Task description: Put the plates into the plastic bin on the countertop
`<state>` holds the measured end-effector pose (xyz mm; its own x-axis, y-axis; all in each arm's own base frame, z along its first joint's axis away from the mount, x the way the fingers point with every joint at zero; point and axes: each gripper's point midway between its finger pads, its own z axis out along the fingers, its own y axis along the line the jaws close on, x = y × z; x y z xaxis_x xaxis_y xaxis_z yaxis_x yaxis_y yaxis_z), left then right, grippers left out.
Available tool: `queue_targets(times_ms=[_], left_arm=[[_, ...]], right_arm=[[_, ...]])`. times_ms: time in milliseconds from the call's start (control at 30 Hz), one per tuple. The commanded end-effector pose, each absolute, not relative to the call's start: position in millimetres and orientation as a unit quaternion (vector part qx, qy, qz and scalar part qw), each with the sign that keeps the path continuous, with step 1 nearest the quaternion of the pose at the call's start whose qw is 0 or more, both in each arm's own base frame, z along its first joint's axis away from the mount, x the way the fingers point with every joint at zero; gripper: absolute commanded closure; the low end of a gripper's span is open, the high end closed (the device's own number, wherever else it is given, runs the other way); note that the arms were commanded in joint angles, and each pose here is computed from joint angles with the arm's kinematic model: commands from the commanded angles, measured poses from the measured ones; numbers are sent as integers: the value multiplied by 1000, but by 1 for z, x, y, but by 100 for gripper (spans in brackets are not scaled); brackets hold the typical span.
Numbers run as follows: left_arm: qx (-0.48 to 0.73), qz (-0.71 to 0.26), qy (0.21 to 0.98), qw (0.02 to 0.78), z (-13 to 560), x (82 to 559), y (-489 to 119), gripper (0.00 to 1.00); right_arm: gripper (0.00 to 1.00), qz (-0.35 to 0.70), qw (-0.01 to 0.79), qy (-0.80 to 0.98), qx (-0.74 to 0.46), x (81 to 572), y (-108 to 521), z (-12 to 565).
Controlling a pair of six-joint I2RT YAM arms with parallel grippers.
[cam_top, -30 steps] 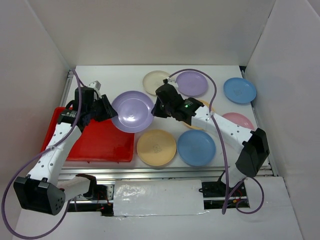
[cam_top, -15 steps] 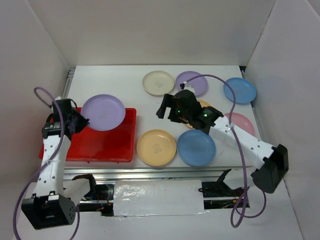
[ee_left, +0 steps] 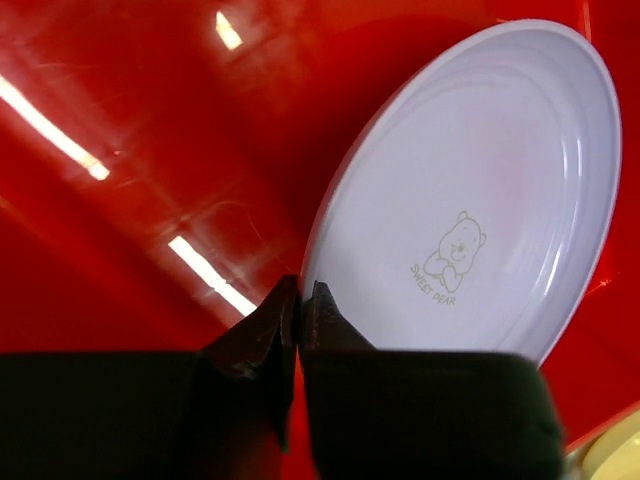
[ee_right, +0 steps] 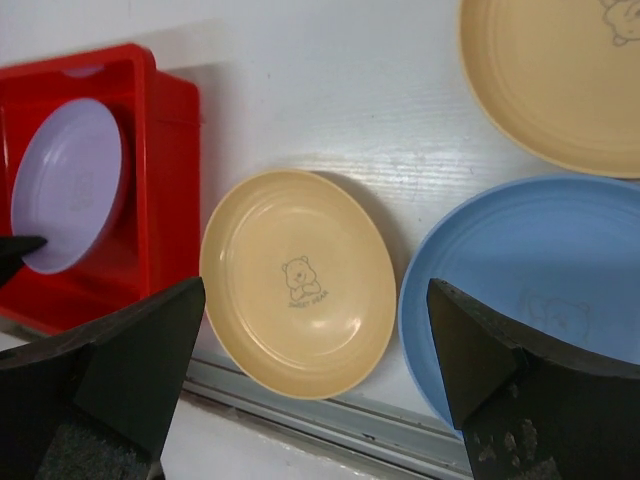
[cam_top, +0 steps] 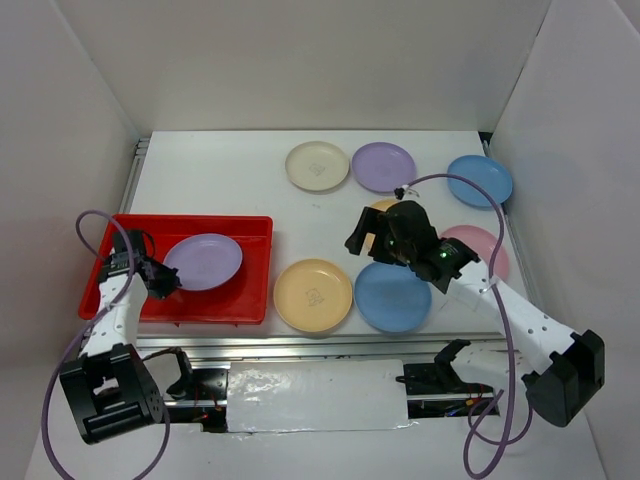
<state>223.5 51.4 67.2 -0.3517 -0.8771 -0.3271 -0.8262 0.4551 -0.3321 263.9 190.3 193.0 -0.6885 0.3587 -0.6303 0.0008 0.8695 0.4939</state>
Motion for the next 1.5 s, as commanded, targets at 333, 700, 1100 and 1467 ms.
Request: queue_targets(times_ms=[333,700,1100,1467], left_arm=[[-437,-80,849,287,108,258,17,1],[-379,-49,831,404,211,227,29,1],[-327,-76,850,405,218,220,15,1],[-273,-119,857,421,229,220,-4,1]], right_arm=[[3,151,293,942,-60,294,236,117],[28,112,214,964,-112,302,266,43],[73,115,196,968,-103,281,259,24],[100,73,279,956,-58,269,242,103]])
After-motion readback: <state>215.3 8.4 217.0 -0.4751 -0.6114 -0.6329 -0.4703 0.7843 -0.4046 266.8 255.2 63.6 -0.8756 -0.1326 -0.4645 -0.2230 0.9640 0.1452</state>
